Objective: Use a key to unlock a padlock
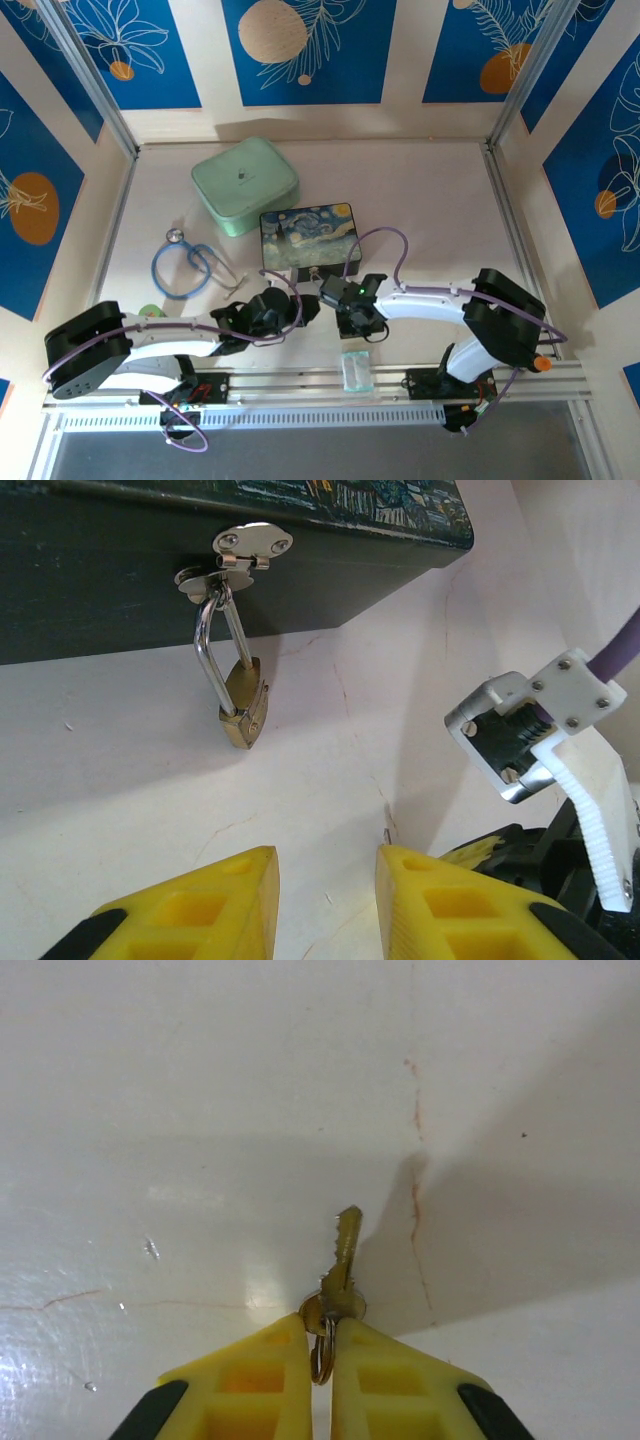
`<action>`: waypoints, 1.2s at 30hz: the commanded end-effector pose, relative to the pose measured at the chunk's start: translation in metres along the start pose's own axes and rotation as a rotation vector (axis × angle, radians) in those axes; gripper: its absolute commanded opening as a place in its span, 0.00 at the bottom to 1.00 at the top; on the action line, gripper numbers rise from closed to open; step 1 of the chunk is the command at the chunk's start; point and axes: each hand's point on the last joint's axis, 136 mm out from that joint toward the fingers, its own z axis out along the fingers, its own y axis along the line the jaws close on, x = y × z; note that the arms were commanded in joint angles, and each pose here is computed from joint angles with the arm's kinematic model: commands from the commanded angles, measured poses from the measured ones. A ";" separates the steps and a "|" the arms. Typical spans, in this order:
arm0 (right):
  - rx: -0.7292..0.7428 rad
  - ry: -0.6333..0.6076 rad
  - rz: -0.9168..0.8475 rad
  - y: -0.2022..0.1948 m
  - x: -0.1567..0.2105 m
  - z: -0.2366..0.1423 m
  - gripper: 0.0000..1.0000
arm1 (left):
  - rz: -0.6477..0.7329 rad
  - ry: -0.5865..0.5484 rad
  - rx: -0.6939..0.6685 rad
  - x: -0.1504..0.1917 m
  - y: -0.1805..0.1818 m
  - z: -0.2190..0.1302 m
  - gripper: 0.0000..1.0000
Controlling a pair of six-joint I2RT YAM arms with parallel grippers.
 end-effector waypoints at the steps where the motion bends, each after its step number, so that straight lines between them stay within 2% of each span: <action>1: 0.049 0.004 -0.056 -0.020 0.008 0.005 0.09 | -0.013 -0.012 -0.003 -0.006 -0.004 0.000 0.31; 9: -0.136 -0.123 -0.229 -0.011 -0.007 -0.021 0.07 | -0.031 -0.066 0.023 -0.018 -0.016 -0.003 0.31; 16: -0.329 -0.213 -0.333 0.006 -0.010 -0.053 0.06 | -0.099 -0.040 0.078 -0.014 -0.032 0.000 0.32; 21: -0.447 -0.282 -0.407 0.020 -0.009 -0.081 0.06 | -0.257 -0.052 0.168 -0.021 -0.049 -0.005 0.41; 25: -0.539 -0.343 -0.497 0.034 -0.002 -0.102 0.06 | -0.286 -0.048 0.172 -0.026 -0.054 -0.012 0.51; 30: -0.564 -0.375 -0.601 0.047 0.007 -0.112 0.06 | -0.292 -0.021 0.159 -0.026 -0.056 -0.016 0.54; 36: -0.542 -0.373 -0.620 0.053 0.006 -0.112 0.06 | -0.257 0.057 0.180 -0.017 -0.068 -0.013 0.54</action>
